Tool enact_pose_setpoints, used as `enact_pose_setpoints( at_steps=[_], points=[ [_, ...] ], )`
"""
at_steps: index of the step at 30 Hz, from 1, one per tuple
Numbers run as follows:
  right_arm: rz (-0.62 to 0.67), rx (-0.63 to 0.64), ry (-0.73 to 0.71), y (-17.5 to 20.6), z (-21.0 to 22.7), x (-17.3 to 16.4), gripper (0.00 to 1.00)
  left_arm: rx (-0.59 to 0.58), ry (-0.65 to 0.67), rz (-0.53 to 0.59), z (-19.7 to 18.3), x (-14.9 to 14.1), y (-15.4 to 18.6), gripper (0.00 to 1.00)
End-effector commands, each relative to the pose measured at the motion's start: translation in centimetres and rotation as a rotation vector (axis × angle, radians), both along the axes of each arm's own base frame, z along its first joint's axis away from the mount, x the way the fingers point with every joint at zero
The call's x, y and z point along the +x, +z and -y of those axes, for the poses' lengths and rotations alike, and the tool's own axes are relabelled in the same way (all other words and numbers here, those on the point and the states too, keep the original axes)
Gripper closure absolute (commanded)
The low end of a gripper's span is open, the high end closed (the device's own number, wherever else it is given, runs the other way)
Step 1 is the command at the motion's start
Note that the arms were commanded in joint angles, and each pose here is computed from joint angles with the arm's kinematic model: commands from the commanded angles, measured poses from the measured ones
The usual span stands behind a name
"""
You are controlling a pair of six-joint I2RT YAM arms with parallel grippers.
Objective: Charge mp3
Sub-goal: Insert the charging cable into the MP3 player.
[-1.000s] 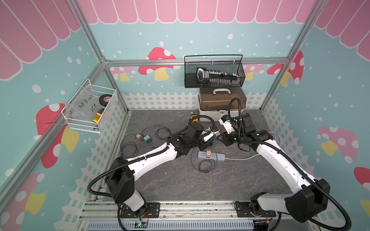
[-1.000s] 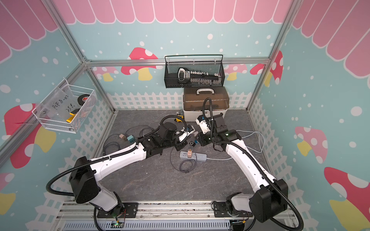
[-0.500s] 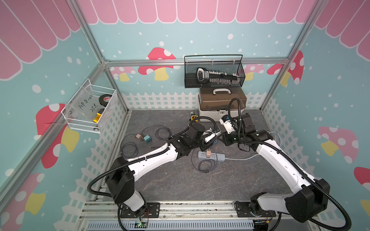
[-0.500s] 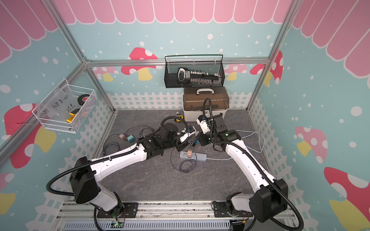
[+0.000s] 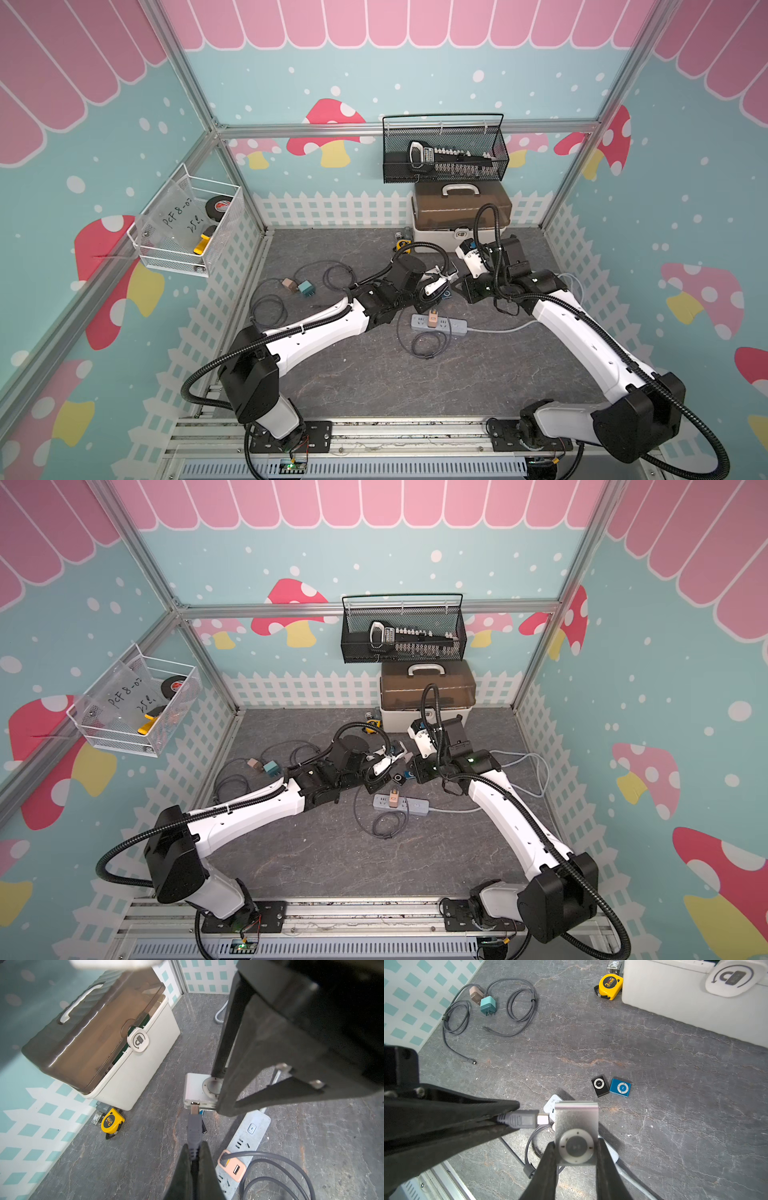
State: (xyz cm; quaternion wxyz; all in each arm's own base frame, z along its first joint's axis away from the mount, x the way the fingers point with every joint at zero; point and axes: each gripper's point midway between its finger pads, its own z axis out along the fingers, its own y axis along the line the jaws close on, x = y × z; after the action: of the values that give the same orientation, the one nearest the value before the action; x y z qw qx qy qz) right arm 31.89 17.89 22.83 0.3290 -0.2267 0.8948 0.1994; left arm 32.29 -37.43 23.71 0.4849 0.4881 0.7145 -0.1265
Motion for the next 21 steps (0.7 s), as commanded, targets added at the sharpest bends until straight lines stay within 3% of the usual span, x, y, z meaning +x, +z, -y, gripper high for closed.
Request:
enact_pose_setpoints(
  at_steps=[1,21],
  points=[
    [0.016,0.032,0.029,0.98,-0.64,-0.7,0.89,0.004,-0.005,0.017,0.58,0.22,-0.19,1.0],
    [0.002,0.06,0.075,1.09,-1.31,-1.43,0.9,0.057,0.004,0.068,0.39,0.82,-0.62,1.0]
  ],
)
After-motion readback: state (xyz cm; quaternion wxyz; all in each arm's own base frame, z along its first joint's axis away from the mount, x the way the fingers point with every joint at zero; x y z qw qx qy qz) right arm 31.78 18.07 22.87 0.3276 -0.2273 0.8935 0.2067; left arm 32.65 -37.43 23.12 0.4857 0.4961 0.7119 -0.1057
